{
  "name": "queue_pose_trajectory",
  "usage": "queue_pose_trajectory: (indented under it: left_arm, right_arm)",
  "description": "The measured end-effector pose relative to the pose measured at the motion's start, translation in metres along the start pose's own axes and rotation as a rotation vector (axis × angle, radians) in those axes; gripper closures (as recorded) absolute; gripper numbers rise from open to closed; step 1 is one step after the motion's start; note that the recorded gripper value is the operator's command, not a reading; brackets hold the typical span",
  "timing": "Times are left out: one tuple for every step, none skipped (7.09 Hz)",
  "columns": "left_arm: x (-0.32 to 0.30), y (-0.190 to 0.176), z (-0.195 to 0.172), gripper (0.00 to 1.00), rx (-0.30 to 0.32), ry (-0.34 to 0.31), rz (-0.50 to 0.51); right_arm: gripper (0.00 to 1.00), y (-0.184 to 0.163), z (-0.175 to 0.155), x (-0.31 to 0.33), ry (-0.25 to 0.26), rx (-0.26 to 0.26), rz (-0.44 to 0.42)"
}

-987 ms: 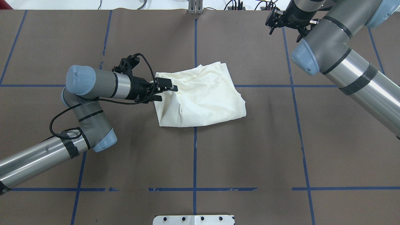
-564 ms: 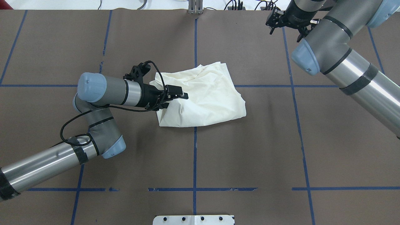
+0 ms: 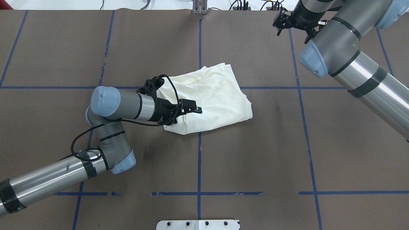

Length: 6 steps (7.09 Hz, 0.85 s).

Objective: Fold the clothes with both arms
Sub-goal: 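Push the bundle's side nearest the left gripper inward while the right gripper stays raised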

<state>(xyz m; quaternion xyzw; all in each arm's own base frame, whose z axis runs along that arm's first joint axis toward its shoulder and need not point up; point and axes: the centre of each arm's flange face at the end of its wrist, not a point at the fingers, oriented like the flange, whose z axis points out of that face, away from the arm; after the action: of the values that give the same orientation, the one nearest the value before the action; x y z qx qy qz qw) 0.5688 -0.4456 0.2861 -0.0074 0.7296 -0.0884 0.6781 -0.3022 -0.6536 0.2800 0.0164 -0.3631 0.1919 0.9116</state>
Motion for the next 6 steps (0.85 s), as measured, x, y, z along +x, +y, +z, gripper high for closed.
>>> queue_pose_trajectory:
  left_arm:
    - [0.005,0.016,-0.001,0.0,-0.023,0.009,-0.016]
    - [0.01,0.031,-0.01,0.0,-0.041,0.013,-0.027]
    - [0.016,0.045,-0.017,0.0,-0.054,0.003,-0.037]
    - [0.025,0.06,-0.02,0.0,-0.068,-0.014,-0.044]
    - [0.03,0.071,-0.026,0.0,-0.078,-0.033,-0.045]
    - [0.029,0.077,-0.039,0.0,-0.081,-0.058,-0.032]
  right_arm:
    - [0.0,0.0,0.002,0.003,0.004,-0.001,0.002]
    - [0.0,0.0,0.004,0.006,0.007,-0.003,0.005]
    - [0.0,-0.001,0.006,0.008,0.01,-0.004,0.006]
    - [0.0,-0.001,0.005,0.009,0.009,-0.003,0.007]
    - [0.0,-0.002,0.002,0.012,0.003,0.001,0.006]
    - [0.0,-0.002,-0.003,0.019,-0.002,0.007,0.001]
